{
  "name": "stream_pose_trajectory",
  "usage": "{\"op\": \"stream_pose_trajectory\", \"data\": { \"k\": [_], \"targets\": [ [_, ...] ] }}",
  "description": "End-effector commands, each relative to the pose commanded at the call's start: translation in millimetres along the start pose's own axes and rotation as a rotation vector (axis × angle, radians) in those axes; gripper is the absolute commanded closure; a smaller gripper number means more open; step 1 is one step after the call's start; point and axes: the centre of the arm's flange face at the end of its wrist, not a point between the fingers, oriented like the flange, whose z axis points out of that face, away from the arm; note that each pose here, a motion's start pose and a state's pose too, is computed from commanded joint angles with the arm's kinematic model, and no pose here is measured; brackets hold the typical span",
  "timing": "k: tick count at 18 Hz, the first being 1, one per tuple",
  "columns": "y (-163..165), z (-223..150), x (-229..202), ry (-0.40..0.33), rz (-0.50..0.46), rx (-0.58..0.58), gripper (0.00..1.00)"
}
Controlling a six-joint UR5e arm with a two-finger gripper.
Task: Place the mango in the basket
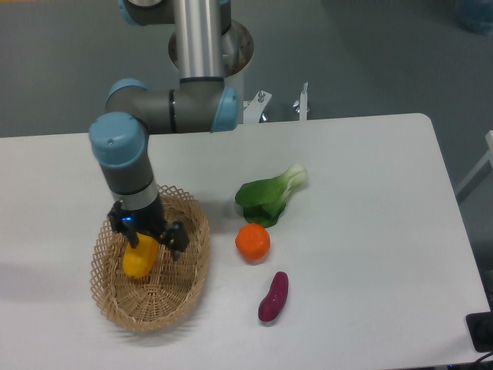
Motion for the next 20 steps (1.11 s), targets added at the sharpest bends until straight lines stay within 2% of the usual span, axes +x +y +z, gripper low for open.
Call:
{"op": "stream_pose_trajectory", "data": {
  "k": [6, 9, 12, 15, 20],
  "targets": [
    [2, -34, -76, 0.035, 0.027, -0.079, 0.0],
    [8, -63, -109, 0.022, 0.038, -0.069, 0.0],
    [20, -95, -137, 0.045, 0.018, -0.066, 0.0],
    [39, -127, -166, 0.075, 0.074, -0.085, 0.0],
    [63, -146, -184, 0.096, 0.206, -0.077, 0.0]
  ]
}}
